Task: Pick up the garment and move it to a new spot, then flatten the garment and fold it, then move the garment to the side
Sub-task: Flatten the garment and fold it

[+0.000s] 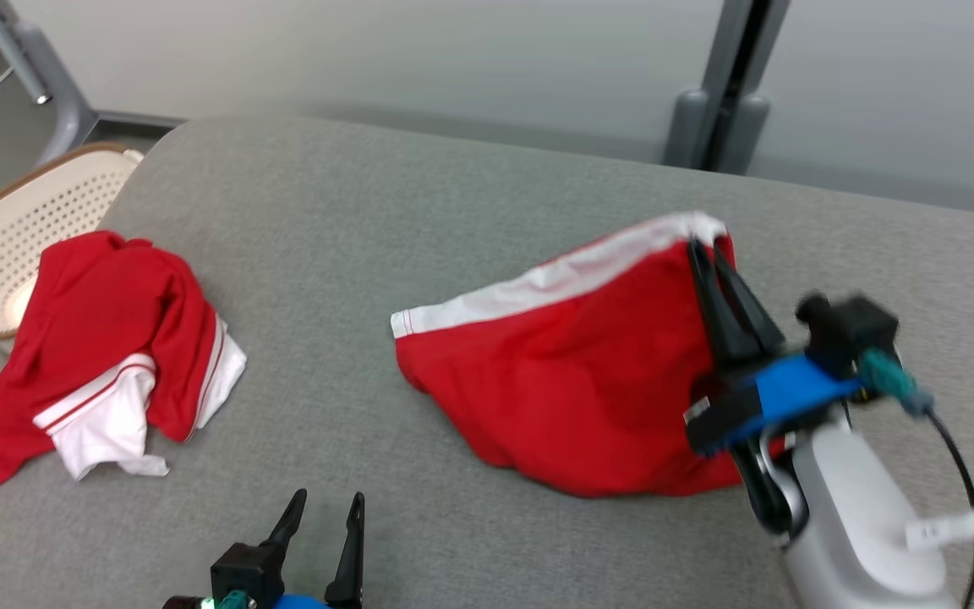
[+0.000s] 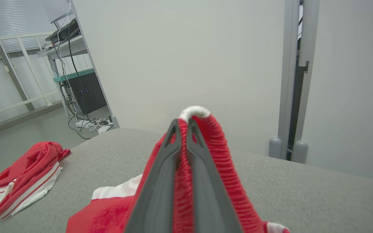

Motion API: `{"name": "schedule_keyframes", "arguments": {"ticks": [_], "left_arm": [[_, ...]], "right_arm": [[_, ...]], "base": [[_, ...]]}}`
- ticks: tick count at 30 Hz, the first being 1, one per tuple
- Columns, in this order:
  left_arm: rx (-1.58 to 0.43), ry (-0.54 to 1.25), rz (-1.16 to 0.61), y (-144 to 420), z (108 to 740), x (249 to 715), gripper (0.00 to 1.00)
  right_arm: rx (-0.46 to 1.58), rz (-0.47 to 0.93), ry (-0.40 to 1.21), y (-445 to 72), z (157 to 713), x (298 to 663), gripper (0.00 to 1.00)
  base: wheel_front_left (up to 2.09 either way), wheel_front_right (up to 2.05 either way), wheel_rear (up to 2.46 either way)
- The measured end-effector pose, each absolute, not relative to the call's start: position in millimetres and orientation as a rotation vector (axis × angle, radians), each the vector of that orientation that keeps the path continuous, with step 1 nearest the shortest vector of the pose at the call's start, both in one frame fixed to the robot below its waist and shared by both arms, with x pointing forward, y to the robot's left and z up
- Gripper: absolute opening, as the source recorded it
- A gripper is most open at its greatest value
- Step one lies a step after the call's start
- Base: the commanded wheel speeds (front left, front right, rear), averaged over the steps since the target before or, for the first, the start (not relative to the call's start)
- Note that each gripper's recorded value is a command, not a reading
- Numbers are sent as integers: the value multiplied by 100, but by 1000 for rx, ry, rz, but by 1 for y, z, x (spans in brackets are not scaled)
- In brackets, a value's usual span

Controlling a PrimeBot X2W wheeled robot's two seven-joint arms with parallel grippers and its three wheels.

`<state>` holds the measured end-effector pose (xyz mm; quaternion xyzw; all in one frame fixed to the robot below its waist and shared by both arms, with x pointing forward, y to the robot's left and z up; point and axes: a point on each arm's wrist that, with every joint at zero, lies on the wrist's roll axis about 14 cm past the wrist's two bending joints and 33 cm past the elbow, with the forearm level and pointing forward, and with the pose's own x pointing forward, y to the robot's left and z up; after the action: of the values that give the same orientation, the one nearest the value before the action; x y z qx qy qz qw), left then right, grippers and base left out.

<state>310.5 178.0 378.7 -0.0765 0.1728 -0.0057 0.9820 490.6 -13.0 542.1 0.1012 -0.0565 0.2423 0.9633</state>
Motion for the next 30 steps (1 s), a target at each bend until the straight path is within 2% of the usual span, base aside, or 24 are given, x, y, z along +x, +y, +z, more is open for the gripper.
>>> {"name": "schedule_keyframes", "arguments": {"ticks": [9,15,16,17,18,25,30], "left_arm": [[-149,321,-105,152,386,318,100],[-143,304,-147,140,392,321,100],[-142,301,-150,139,392,321,100],[-139,298,-153,139,393,321,100],[-138,296,-150,139,394,321,100],[-111,264,-91,156,402,321,100],[-77,210,-86,162,417,329,100]], "right_arm": [[223,259,134,-105,445,400,0],[216,151,193,-141,425,371,0],[207,144,193,-144,424,370,13],[199,134,193,-147,424,369,72],[184,129,191,-150,425,369,100],[21,123,41,-162,471,390,100],[11,105,-8,-168,486,391,100]], "base": [[0,0,0],[0,0,0],[0,0,0],[0,0,0],[0,0,0],[0,0,0],[0,0,0]]}}
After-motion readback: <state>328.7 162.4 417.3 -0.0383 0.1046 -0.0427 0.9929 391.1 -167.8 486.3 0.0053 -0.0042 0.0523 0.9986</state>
